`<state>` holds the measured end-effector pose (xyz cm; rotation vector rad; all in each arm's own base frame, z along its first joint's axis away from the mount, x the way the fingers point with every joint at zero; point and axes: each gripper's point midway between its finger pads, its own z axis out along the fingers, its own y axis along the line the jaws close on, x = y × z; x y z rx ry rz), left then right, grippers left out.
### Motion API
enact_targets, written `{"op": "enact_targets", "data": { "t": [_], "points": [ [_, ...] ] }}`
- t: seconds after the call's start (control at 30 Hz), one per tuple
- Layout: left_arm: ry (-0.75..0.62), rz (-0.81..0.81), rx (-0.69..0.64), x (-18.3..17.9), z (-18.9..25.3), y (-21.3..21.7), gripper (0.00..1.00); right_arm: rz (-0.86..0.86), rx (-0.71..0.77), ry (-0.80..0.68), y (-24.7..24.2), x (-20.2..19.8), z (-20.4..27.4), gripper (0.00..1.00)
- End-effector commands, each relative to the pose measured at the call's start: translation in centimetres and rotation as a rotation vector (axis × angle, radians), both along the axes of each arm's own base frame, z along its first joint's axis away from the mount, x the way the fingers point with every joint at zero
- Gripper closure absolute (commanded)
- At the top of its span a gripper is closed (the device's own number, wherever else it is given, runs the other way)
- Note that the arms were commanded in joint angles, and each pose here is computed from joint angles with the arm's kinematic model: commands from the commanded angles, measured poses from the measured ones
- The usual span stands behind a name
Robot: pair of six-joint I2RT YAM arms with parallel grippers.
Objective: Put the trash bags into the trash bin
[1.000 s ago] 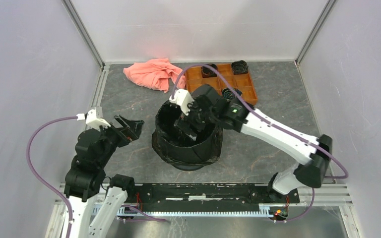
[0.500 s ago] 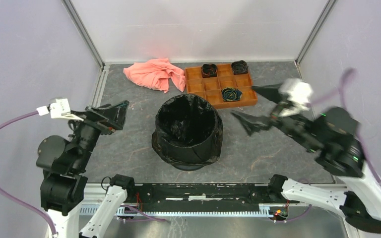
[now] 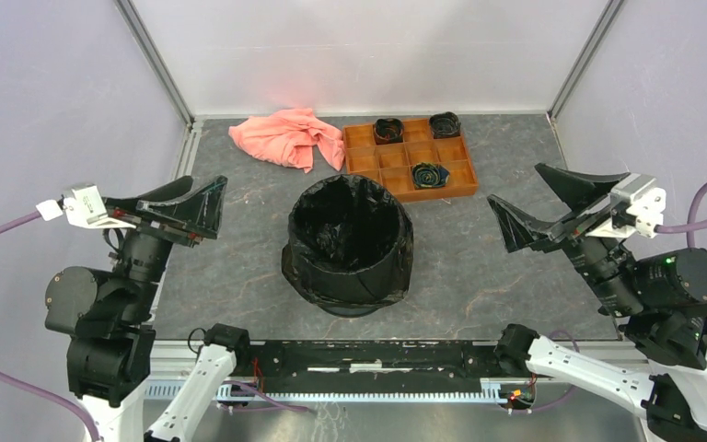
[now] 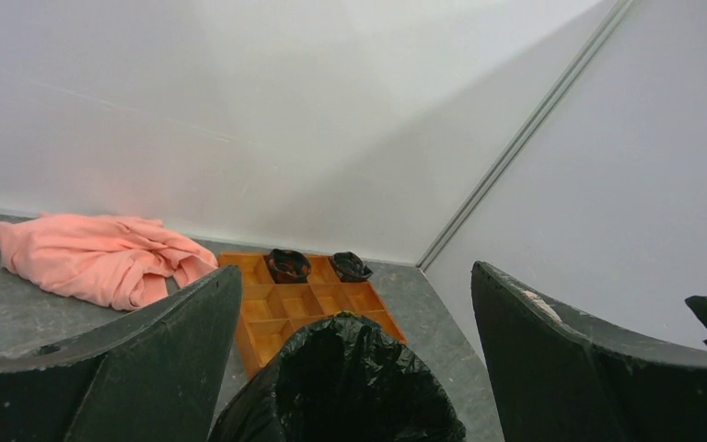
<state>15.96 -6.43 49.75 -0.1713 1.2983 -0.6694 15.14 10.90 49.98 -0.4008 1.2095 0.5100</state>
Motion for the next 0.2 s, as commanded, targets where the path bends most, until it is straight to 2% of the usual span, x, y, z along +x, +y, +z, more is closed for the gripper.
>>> {"op": "enact_targets", "data": {
  "t": [0.0, 0.17],
  "points": [
    [-0.063, 0.038, 0.025, -0.1, 2.1, 0.6, 0.00, -0.094, 0.033, 0.005, -1.6, 0.8, 0.2, 0.02],
    [-0.065, 0.040, 0.025, 0.1, 2.1, 0.6, 0.00, -0.121, 0.003, 0.024, -1.5, 1.4, -1.7, 0.02]
  ]
}}
